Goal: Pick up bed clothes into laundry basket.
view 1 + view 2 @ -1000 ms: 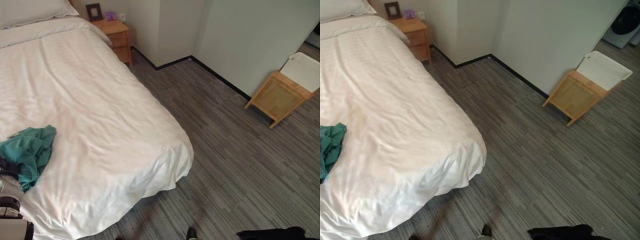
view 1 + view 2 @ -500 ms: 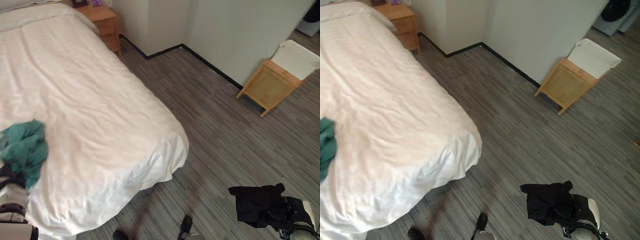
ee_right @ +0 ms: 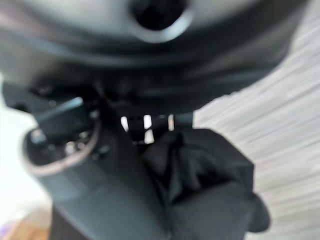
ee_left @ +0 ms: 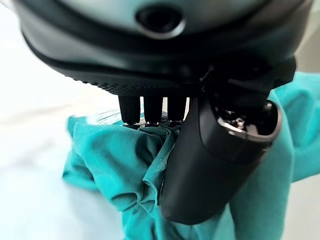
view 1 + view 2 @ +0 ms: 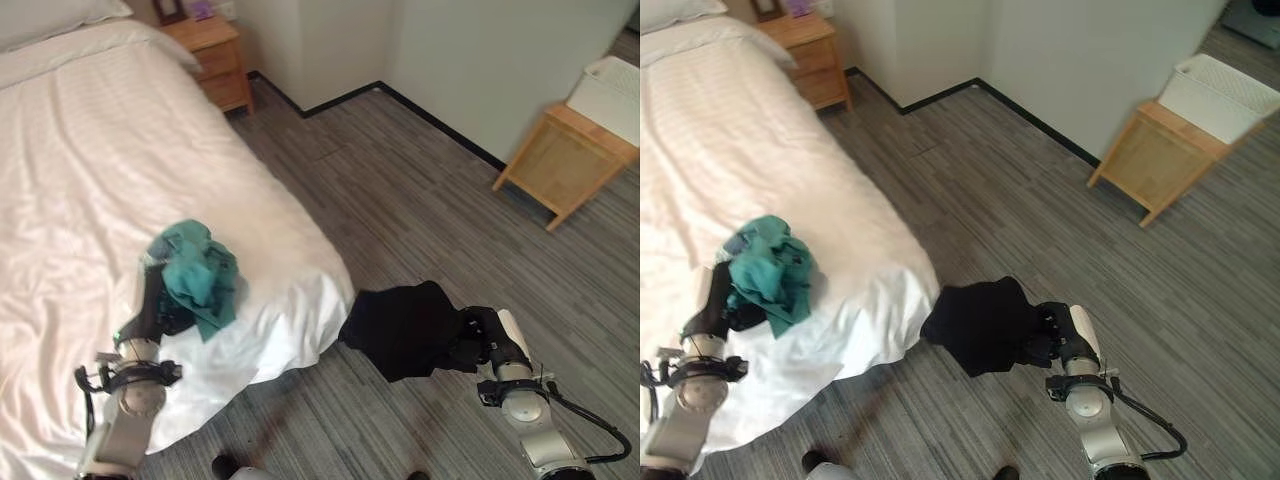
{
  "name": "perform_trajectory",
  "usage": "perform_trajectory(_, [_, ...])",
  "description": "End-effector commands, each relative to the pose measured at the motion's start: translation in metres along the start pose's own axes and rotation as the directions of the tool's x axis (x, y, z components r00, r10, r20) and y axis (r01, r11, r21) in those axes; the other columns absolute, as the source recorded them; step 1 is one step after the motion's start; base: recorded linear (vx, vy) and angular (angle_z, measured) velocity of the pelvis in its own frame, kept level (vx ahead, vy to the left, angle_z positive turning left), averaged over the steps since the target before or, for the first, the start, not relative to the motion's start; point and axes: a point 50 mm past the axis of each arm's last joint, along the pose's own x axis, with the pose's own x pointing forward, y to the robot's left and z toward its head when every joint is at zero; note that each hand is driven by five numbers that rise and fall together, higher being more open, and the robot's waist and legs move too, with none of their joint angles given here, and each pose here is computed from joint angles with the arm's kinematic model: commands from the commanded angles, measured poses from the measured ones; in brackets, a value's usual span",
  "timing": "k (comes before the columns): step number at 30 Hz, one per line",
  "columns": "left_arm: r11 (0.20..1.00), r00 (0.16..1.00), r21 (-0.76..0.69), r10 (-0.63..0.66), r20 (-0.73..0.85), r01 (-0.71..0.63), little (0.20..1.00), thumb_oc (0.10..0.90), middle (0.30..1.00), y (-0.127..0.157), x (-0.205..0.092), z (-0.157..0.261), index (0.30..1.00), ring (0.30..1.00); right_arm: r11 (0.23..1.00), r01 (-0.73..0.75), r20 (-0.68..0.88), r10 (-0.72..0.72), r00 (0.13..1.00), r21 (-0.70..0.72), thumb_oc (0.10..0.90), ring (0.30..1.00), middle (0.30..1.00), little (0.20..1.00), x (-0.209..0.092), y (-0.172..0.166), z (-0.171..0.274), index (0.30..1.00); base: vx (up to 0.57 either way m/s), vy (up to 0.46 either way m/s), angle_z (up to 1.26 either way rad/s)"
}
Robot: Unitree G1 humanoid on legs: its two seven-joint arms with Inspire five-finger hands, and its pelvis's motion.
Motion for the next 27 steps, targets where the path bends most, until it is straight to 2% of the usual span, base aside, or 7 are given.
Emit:
perform_trajectory(1, [0.973,0.936,-0.195,0.18,0.304,-0.124,0.3,0.4,0.3,0.025,0.026,0.064,0.3,0.3,0.995,0.096,0.312,-0.091,0.946,0.0,0.4,0.3,0.3,0.3,0.0,-0.02,0.06,0.3,0.06,-0.328,-1.69])
perform_trajectory(5, [0.939,0.956,-0.344,0.095,0.279,0.007,0.3,0.4,0.3,-0.007,0.022,0.071,0.3,0.3,0.992,0.125,0.404,-0.112,0.908,-0.006,0.4,0.3,0.3,0.3,-0.009,-0.031,0.078,0.3,0.04,-0.436,-1.52])
perform_trajectory(9, [0.917,0.938,-0.376,0.007,0.346,0.132,0.3,0.4,0.3,-0.033,0.02,0.093,0.3,0.3,0.987,0.151,0.452,-0.156,0.878,0.049,0.4,0.3,0.3,0.3,-0.012,-0.03,0.09,0.3,0.05,-0.375,-1.83])
perform_trajectory(14, [0.875,0.919,-0.414,-0.081,0.386,0.251,0.3,0.4,0.3,-0.058,0.015,0.11,0.3,0.3,0.978,0.188,0.483,-0.208,0.85,0.089,0.4,0.3,0.3,0.3,-0.008,-0.025,0.104,0.3,0.21,-0.049,-1.02])
perform_trajectory(22, [0.901,0.957,-0.391,-0.082,0.277,0.19,0.3,0.4,0.3,-0.063,0.014,0.09,0.3,0.3,0.978,0.196,0.512,-0.203,0.835,0.069,0.4,0.3,0.3,0.3,-0.003,-0.016,0.114,0.3,0.41,0.07,-0.42])
perform_trajectory(27, [0.945,0.978,-0.297,-0.087,0.188,0.14,0.3,0.4,0.3,-0.059,0.015,0.066,0.3,0.3,0.975,0.205,0.472,-0.22,0.854,0.084,0.4,0.3,0.3,0.3,-0.004,-0.008,0.107,0.3,0.43,-0.018,-0.45])
